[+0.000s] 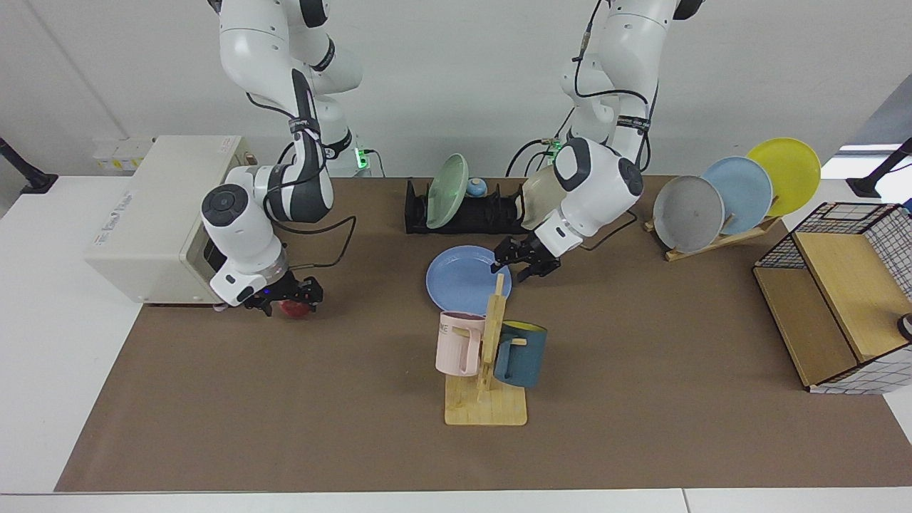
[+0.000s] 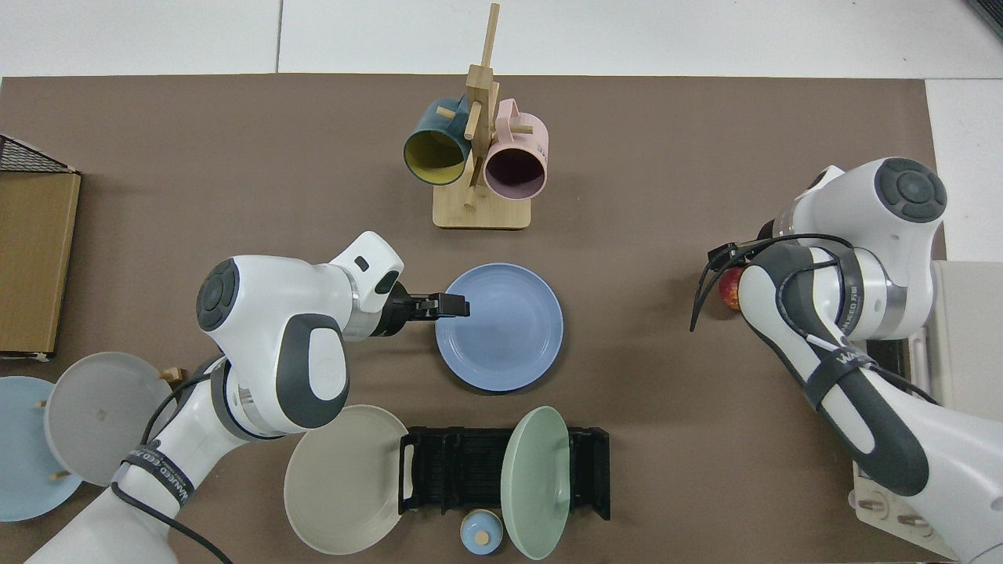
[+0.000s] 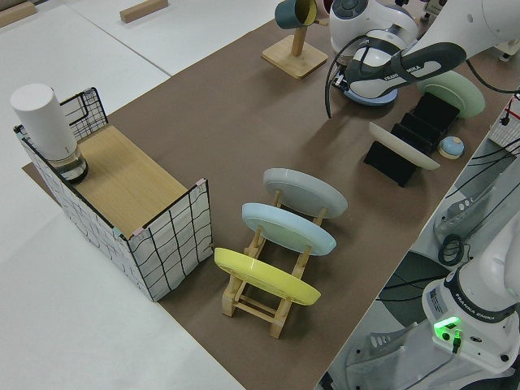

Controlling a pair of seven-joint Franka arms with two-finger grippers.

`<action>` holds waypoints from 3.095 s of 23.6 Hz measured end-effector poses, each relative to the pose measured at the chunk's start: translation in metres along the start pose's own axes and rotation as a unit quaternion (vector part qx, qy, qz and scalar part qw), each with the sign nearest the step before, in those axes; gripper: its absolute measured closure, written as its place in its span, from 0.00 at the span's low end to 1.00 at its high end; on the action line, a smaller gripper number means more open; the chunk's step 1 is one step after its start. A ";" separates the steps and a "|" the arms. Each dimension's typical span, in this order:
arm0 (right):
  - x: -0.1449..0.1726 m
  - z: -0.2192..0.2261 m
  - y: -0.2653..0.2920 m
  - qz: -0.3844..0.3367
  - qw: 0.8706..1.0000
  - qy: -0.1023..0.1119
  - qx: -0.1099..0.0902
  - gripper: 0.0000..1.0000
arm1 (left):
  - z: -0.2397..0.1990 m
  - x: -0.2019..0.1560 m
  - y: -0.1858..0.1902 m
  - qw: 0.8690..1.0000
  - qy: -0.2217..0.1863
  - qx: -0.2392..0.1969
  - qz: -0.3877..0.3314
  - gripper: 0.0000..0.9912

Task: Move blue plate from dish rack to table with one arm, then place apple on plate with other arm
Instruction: 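Release the plate with the left gripper while the right gripper grasps the apple, then carry the red apple with the right gripper over the blue plate, then lower the apple onto the plate and open the right gripper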

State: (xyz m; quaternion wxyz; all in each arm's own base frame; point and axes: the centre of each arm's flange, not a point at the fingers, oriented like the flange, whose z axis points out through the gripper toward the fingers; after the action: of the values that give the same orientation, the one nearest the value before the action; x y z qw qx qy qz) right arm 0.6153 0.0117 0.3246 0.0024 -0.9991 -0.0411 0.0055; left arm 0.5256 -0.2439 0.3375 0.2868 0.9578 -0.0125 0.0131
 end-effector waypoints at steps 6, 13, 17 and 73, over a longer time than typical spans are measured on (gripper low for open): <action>-0.008 0.016 0.000 0.003 1.000 -0.011 0.003 0.00 | -0.032 0.001 0.018 0.999 -0.021 0.022 0.018 0.00; -0.019 0.029 0.002 -0.018 0.999 -0.028 0.005 0.00 | -0.170 -0.006 0.043 0.979 -0.052 0.188 0.057 0.00; -0.024 0.032 0.009 -0.030 0.999 -0.031 0.006 0.00 | -0.239 -0.013 0.056 0.966 -0.063 0.248 0.044 0.00; -0.071 -0.020 -0.386 -0.051 0.996 0.025 0.064 0.29 | -0.367 0.009 0.045 0.956 -0.027 0.292 0.022 0.00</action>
State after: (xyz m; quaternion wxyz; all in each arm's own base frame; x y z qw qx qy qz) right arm 0.5131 0.3900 0.3474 0.0675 -0.9934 -0.0914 -0.0171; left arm 0.5269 -0.0794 0.6692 -0.0065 0.9993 -0.0374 -0.0032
